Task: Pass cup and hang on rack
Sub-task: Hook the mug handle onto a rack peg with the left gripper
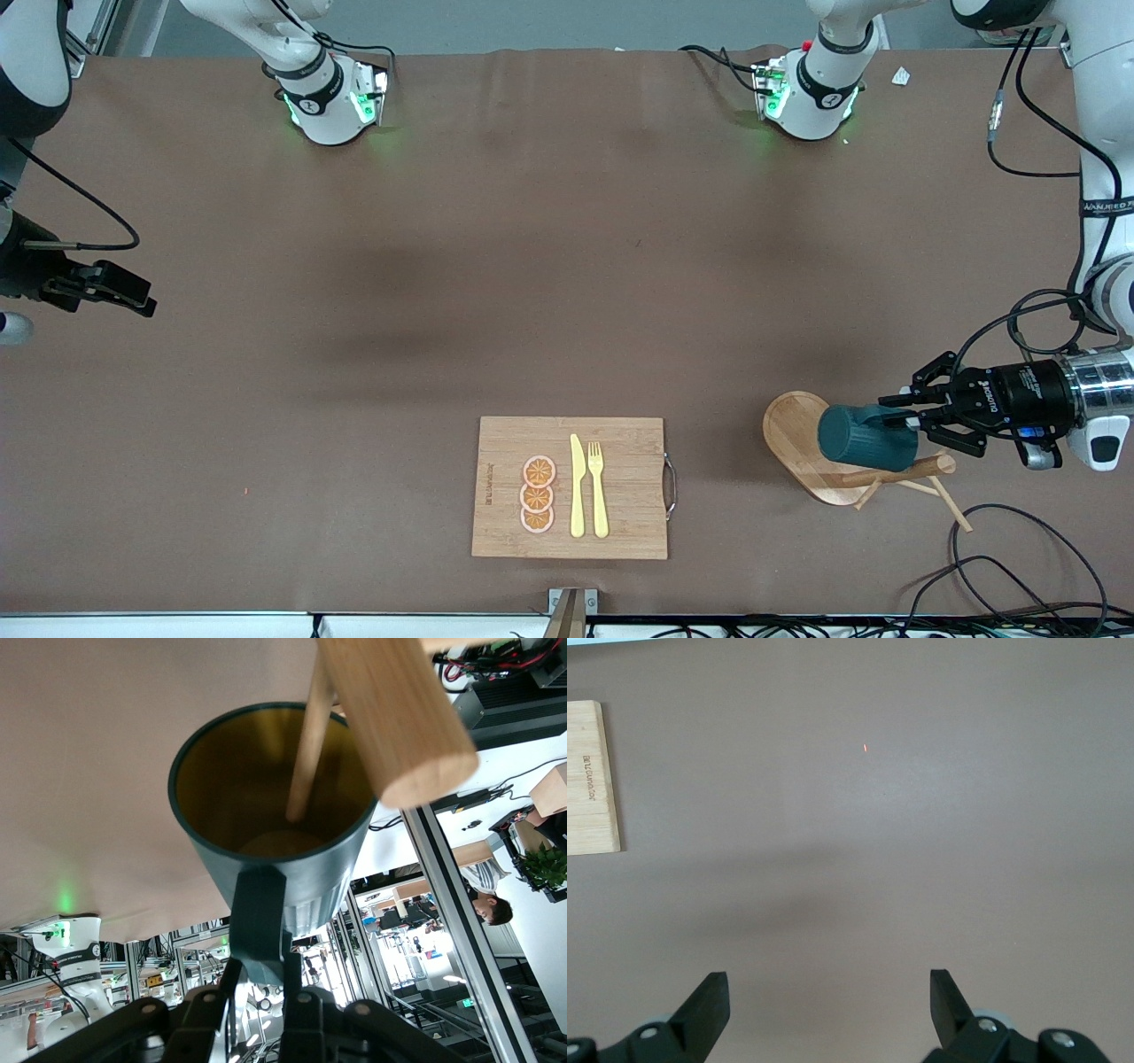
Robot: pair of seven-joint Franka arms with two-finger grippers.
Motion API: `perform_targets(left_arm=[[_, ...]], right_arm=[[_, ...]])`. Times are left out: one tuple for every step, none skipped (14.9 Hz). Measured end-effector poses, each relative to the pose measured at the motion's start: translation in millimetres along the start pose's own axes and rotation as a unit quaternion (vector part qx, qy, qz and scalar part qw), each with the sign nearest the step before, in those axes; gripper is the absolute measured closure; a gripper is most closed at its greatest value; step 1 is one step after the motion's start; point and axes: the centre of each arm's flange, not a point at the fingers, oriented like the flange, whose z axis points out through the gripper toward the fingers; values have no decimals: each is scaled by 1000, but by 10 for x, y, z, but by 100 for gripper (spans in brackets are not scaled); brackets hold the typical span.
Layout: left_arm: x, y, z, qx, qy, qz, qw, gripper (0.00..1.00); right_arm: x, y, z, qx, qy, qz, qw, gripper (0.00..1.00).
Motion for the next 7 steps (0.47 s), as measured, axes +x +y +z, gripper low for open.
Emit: perform_targets(left_arm=[[21,-4,-11,-1,-1,0,1000,80],[38,-6,-18,-3,-2,2,1000,80],[58,-9,-21,-5,-4,3,1000,80],[87,-15,-27,-6,-5,3,1000,80],[123,-24,-41,-8,-6,4,1000,80],[161,-33,-59,-10,-6,7,1000,80],[201,-44,-76,-11,-6,7,1000,80]], right_arm=[[0,0,0,0,0,0,1000,0],[0,0,0,0,0,0,1000,0],[0,0,1,0,0,0,1000,0],[0,0,1,0,0,0,1000,0],[0,0,2,0,0,0,1000,0],[0,0,2,0,0,0,1000,0],[0,0,3,0,0,0,1000,0]])
